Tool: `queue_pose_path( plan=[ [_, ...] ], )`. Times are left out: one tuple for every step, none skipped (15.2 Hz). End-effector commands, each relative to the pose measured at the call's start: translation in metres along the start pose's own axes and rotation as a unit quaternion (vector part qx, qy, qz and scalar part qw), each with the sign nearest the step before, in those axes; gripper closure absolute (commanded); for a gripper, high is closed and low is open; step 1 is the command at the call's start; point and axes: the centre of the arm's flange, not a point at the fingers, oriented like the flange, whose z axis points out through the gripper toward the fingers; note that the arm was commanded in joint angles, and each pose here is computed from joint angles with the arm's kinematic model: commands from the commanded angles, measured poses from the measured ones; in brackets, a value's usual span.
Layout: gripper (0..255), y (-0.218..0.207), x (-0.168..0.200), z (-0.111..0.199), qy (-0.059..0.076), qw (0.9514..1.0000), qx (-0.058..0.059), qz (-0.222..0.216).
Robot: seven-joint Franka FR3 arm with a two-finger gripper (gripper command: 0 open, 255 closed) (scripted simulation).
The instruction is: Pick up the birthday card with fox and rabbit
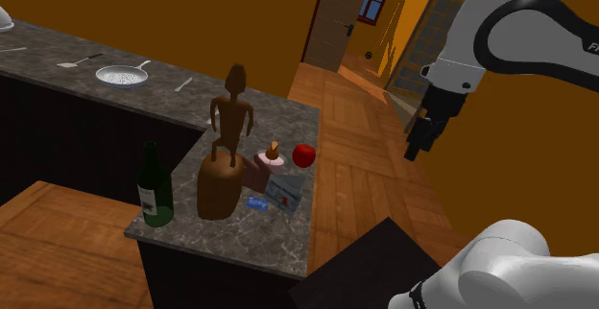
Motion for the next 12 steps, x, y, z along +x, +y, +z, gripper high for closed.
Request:
queue_pose_path(
  plan=[
    [0,0.000,0.000,0.000,0.000,1.0000,0.000,0.000],
    [0,-0.001,0.007,0.010,0.004,1.0000,-0.002,-0.005],
    [0,-0.001,0.014,0.020,0.008,0.9999,-0.003,-0.009],
    [0,-0.002,0.021,0.031,0.012,0.9998,-0.005,-0.014],
    [0,-0.003,0.029,0.041,0.017,0.9997,-0.006,-0.019],
    [0,-0.004,0.036,0.051,0.021,0.9995,-0.008,-0.023],
    [0,-0.005,0.043,0.061,0.025,0.9992,-0.010,-0.028],
    [0,-0.005,0.051,0.071,0.029,0.9990,-0.011,-0.033],
    [0,-0.006,0.058,0.080,0.033,0.9987,-0.013,-0.038],
    [0,-0.007,0.066,0.090,0.037,0.9983,-0.014,-0.042],
    [0,-0.008,0.074,0.100,0.042,0.9979,-0.016,-0.047],
    [0,-0.009,0.081,0.110,0.046,0.9975,-0.018,-0.052]
  ],
)
